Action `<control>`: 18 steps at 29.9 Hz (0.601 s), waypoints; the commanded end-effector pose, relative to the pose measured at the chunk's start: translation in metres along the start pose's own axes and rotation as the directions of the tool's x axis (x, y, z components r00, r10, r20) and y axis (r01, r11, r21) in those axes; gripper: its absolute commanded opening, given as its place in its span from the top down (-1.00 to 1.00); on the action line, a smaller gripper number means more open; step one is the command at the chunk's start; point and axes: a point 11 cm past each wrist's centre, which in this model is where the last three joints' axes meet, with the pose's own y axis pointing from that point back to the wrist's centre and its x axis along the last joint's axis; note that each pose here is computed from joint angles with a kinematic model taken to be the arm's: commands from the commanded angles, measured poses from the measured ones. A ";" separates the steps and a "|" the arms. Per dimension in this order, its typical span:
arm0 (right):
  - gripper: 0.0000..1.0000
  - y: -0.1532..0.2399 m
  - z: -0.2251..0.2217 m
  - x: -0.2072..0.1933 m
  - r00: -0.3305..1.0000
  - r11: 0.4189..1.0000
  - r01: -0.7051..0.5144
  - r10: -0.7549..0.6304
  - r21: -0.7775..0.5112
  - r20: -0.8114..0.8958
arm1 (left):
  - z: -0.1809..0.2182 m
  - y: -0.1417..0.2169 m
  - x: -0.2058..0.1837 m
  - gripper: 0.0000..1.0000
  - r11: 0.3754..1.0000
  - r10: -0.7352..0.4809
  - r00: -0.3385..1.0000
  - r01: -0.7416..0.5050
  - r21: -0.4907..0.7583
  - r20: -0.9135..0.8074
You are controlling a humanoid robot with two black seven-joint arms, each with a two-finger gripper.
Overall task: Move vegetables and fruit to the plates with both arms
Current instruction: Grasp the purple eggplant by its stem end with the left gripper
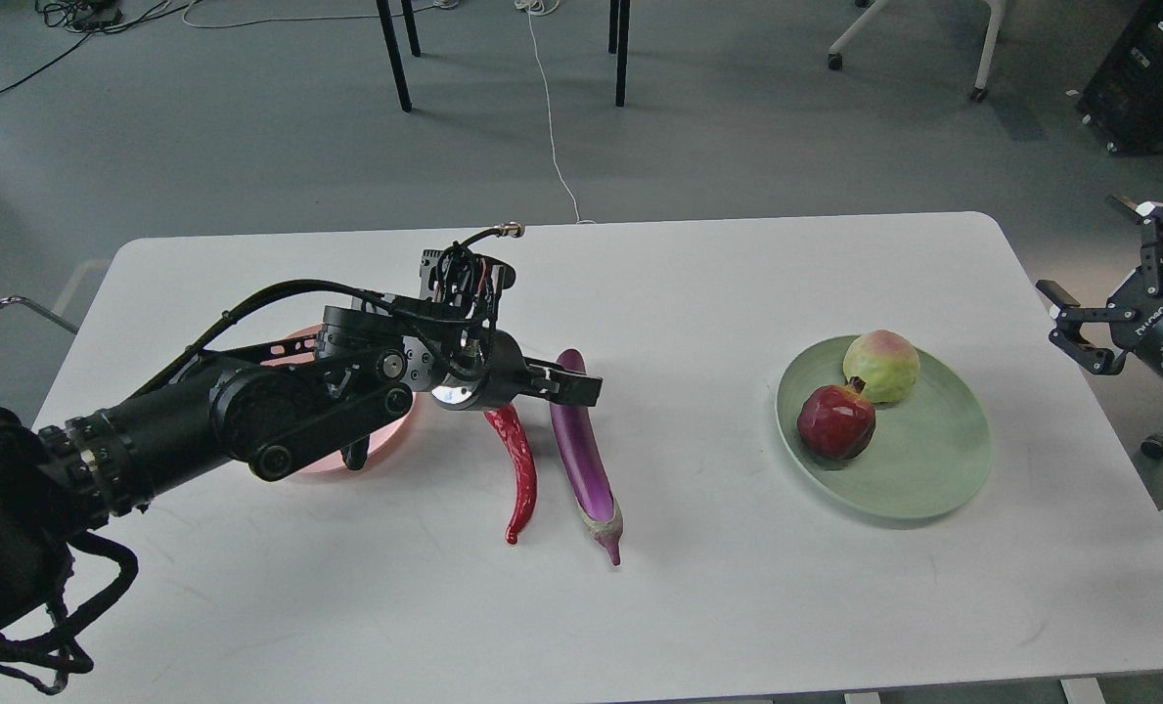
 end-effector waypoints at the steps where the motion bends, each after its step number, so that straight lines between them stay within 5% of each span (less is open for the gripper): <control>1: -0.97 0.001 0.001 0.001 1.000 1.000 -0.002 0.002 -0.004 -0.001 | -0.004 -0.006 -0.004 -0.97 0.999 -0.019 1.000 0.018 0.029 0.016; 13: -0.97 0.003 0.003 0.002 1.000 1.000 -0.004 0.004 -0.009 -0.003 | 0.011 -0.027 -0.009 -0.95 0.999 -0.040 0.999 0.039 0.032 0.027; 18: -0.97 0.003 0.004 0.002 1.000 1.000 -0.005 0.004 -0.013 -0.005 | 0.015 -0.030 -0.012 -0.66 0.999 -0.047 0.999 0.046 0.030 0.024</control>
